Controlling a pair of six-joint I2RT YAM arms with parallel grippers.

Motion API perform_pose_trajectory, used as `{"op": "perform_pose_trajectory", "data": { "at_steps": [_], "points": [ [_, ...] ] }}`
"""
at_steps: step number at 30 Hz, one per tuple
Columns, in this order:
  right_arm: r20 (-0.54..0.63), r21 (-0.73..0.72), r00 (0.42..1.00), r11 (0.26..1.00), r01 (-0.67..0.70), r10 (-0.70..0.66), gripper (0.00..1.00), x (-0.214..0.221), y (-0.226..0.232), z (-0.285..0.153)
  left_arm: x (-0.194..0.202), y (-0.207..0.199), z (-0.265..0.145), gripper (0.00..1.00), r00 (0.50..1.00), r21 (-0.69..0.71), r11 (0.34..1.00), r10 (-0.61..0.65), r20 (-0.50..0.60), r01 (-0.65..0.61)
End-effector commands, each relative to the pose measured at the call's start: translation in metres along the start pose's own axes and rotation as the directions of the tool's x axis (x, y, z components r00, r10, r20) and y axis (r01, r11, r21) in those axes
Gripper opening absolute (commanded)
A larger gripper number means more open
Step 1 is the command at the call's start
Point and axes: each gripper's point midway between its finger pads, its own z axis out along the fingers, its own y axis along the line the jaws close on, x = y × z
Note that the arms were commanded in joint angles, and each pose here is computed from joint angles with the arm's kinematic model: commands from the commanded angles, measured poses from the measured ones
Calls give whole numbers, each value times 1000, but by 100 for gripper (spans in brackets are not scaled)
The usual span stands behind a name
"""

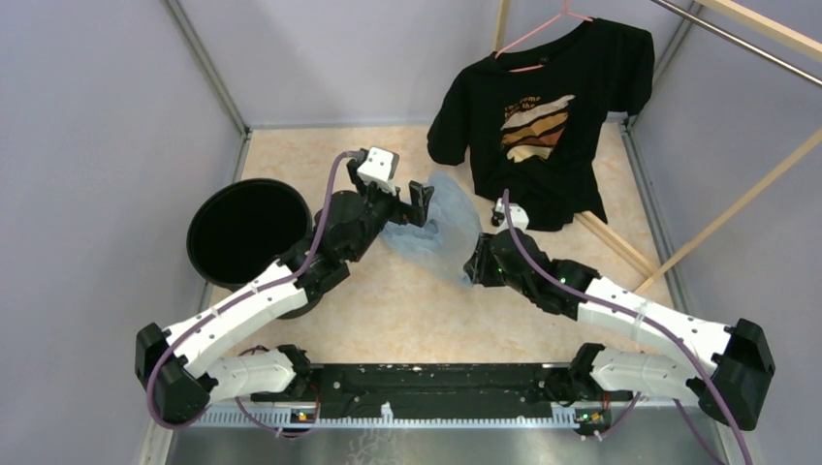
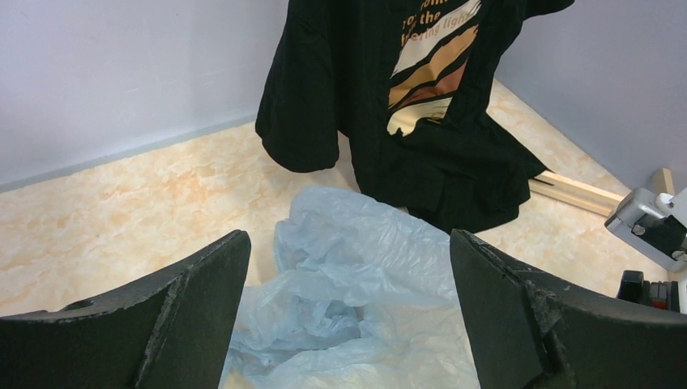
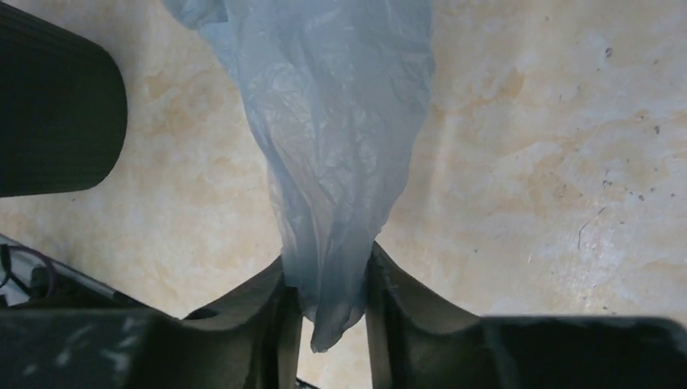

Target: Put the trash bags into the trash bin

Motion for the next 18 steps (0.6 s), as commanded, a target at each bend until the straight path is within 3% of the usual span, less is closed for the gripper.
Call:
{"op": "perform_pose_trajectory", "data": {
  "at_steps": [1, 5, 6, 8, 11, 14, 18],
  "points": [
    [82, 14, 996, 1000, -28, 27, 28, -7, -5, 8, -10, -1, 2, 99, 1000, -1, 1000, -1, 28, 1],
    [92, 147, 996, 989, -4, -10, 2, -5, -43, 14, -6, -3, 6, 99, 1000, 7, 1000, 5, 14, -5],
    [97, 192, 995, 981, -6, -13, 0, -8, -60, 15, -3, -6, 8, 99, 1000, 21, 1000, 10, 7, -11],
    [102, 247, 995, 968, -49, 24, 0, -18, -98, 14, 12, -12, 18, 99, 998, 39, 999, 33, -52, -31],
    [99, 252, 994, 965, -77, 53, 0, -31, -129, 6, 49, -7, 38, 99, 977, -45, 999, 4, -213, -14],
    [96, 308, 995, 950, -53, 25, 0, -40, -146, -4, 88, -15, 56, 99, 937, -48, 999, -7, -348, -10],
    [87, 319, 996, 947, -46, 19, 0, -42, -156, -7, 118, -24, 62, 99, 897, -27, 998, -56, -438, 49]
  ]
}}
